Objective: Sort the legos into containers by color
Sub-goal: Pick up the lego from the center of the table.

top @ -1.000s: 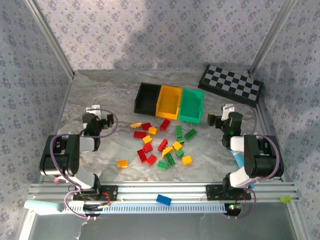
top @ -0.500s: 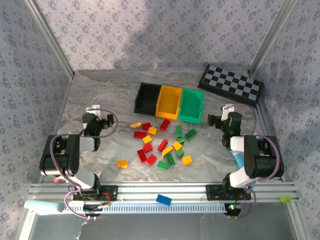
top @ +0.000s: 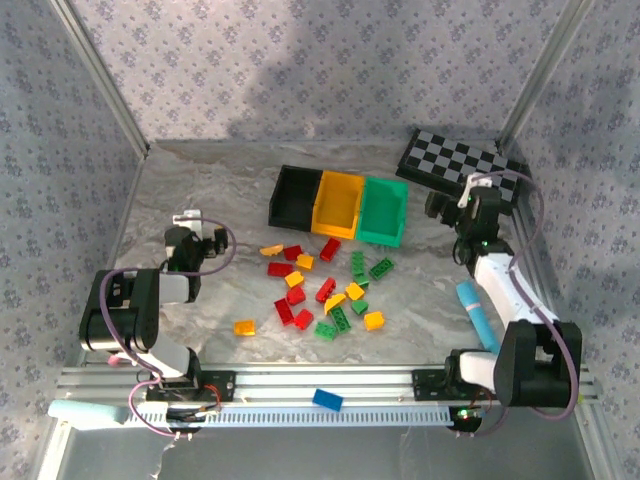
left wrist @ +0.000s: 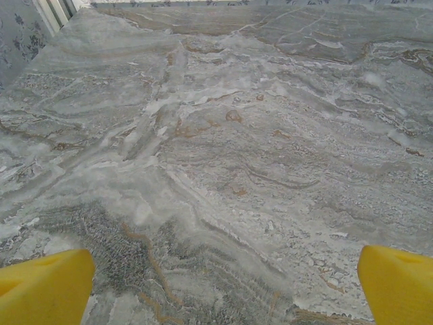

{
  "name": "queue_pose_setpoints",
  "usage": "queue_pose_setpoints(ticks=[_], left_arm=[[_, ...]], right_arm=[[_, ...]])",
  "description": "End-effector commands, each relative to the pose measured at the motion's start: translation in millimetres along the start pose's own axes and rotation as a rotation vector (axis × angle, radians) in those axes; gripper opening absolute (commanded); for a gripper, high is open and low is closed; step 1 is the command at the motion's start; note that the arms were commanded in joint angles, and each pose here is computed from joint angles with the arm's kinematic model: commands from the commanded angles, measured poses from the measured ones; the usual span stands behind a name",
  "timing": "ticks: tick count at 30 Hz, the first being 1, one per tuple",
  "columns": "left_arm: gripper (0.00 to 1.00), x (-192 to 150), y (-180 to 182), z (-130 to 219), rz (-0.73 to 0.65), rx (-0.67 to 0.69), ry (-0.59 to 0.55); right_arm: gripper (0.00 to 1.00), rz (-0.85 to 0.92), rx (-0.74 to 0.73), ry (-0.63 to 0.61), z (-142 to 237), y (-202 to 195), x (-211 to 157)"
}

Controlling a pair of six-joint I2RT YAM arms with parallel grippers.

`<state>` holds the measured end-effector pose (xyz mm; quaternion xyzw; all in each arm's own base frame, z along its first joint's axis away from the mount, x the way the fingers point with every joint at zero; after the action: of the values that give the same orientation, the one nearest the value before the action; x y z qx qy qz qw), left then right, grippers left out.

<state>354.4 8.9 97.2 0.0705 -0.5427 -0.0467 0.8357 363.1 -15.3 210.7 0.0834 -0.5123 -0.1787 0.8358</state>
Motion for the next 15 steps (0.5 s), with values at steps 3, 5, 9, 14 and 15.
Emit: queue_pose_setpoints(ticks=[3,5,9,14,15], left_arm=[[1.00,34.1,7.6,5.8,-0.002,0.062,0.062],[1.00,48.4,13.0,13.8,0.068,0.075,0.147],[1.00,60.8,5.9,31.9,0.202,-0.001,0.191],[1.00,57.8,-16.9,52.8,0.356,-0.170,0.212],[1.00,54.6,-19.4,55.5,0.380,-0.184,0.229]], right_arm=[[1.00,-0.124,-0.079,0.262,-9.6,-14.0,-52.4],[1.00,-0.128,-0.104,0.258,-10.9,-17.4,-53.4],[1.00,-0.109,-0.111,0.218,-11.8,-17.0,-55.9],[1.00,-0.066,-0.189,0.165,-15.9,-18.8,-62.5],[1.00,-0.062,-0.199,0.152,-16.0,-18.2,-63.0]])
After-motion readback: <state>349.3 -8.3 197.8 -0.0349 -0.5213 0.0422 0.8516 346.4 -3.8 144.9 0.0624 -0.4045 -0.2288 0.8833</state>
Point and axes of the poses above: each hand's point on the last joint's axis, 136 mm out from that joint toward the fingers, its own z axis back along the fingers, its own y axis along the line the jaws close on, x = y × z, the point moved 4 cm from there along z, back along the fingers, and after that the axes turned 10 degrees about -z, right-handed, at the moved point
